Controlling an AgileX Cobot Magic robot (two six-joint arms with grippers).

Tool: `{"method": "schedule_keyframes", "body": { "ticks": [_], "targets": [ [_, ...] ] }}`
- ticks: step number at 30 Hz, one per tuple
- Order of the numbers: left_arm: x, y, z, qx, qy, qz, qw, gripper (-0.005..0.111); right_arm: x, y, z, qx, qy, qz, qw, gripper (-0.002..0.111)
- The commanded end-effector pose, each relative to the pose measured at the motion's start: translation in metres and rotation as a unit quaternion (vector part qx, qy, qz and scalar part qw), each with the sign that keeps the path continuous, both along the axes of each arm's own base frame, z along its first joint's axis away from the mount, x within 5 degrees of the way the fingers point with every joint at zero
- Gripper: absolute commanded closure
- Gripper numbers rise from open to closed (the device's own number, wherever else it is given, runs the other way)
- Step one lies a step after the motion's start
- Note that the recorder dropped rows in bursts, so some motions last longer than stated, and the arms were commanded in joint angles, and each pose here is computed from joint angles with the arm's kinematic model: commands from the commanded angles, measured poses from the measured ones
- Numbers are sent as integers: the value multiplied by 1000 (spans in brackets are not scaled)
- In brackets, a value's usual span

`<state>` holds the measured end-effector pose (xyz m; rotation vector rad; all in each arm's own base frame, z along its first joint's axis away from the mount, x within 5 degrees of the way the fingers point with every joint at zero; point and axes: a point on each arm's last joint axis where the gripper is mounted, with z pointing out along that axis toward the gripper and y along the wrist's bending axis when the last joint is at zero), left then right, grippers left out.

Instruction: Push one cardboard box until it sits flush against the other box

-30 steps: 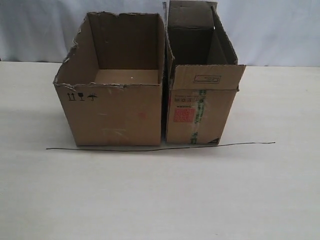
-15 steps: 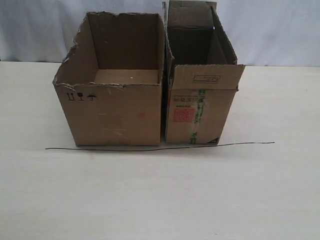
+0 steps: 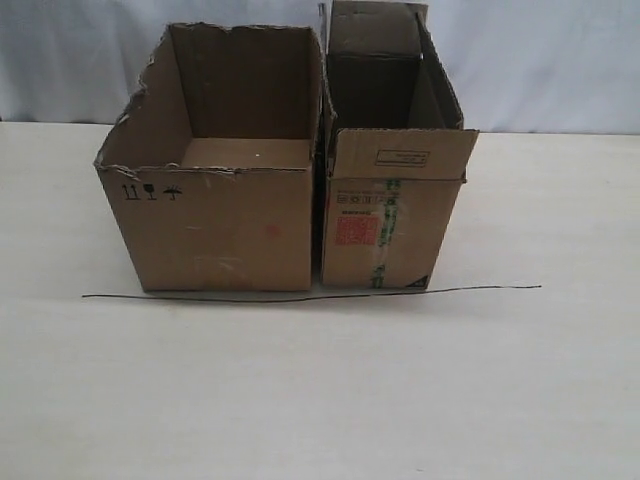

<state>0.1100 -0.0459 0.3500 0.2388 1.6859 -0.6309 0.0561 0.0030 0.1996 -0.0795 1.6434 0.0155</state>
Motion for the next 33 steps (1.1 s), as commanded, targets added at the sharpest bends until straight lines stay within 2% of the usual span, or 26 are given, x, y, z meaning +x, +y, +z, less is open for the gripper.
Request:
{"method": "schedule_keyframes", "body": {
  "ticks": [1,5,7,12,15,18,23,33],
  "targets": [
    [3,6,3,-25,-13,40,999,107,0,0,-1,-4,0,-3,1000,103],
    [2,9,-12,-26,-1,61,998,107,0,0,-1,-4,0,-3,1000,103],
    [-11,21,-29,-31,-28,138,990,107,0,0,-1,-4,0,-3,1000,103],
    [-39,35,-49,-44,-93,223,969,107,0,0,-1,-4,0,-3,1000,103],
    [-55,41,-68,-34,-131,255,957,107,0,0,-1,-4,0,-3,1000,103],
    [-66,43,-85,-34,-160,267,950,107,0,0,-1,-4,0,-3,1000,103],
    [-60,40,-106,-25,-125,249,960,107,0,0,-1,-4,-2,-3,1000,103],
    [-60,39,-107,-31,-120,244,962,107,0,0,-1,-4,-2,-3,1000,103]
  ]
}}
